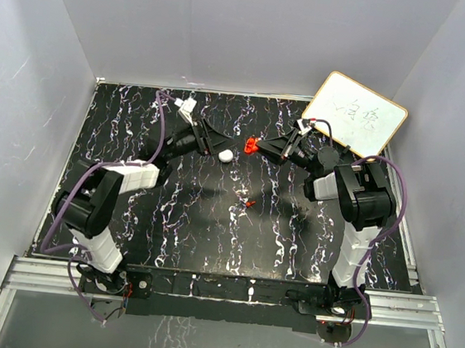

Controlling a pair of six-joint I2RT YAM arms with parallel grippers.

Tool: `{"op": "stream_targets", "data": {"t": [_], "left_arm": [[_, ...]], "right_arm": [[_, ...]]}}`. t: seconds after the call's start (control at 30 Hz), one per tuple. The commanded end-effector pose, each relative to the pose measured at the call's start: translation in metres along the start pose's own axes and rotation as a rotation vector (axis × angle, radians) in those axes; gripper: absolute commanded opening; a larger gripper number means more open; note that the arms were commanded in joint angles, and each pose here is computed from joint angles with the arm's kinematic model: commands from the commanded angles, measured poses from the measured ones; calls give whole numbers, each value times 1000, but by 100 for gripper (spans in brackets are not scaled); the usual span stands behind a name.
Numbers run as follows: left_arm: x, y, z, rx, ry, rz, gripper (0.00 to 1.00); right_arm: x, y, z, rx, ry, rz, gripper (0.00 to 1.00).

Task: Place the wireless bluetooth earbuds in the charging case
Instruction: Pick up the earbud from the center of the board.

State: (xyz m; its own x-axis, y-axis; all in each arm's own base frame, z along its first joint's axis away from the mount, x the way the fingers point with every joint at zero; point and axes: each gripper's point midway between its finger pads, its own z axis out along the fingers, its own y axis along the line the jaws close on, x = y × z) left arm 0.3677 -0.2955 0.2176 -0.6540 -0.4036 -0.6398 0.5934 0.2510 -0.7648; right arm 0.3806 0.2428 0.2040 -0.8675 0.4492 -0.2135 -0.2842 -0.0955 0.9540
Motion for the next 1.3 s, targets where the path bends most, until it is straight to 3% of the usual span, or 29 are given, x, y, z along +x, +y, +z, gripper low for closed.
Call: {"op": "stream_targets", "data": {"t": [0.0,0.2,0.47,0.73,0.97,1.27], "left_arm": [[3,-13,-19,-41,7,73,99],[33,-22,-31,-21,82,98,99],[113,-12,-32,-191,305,267,99],[145,11,-35,-313,375,262,99],[182,6,-28,-294,459,219,99],[208,1,-21,-271,478,178,99]], "right_arm": [[-2,40,-12,-187,-18,-256,0],[0,32,-22,-156,-2,-261,0],[-18,24,-52,-97,-60,-272,0],[-36,29,-74,-74,-110,-300,0],[-45,30,-83,-65,-136,-310,0],[-50,35,-90,-60,-153,-324,0]]}}
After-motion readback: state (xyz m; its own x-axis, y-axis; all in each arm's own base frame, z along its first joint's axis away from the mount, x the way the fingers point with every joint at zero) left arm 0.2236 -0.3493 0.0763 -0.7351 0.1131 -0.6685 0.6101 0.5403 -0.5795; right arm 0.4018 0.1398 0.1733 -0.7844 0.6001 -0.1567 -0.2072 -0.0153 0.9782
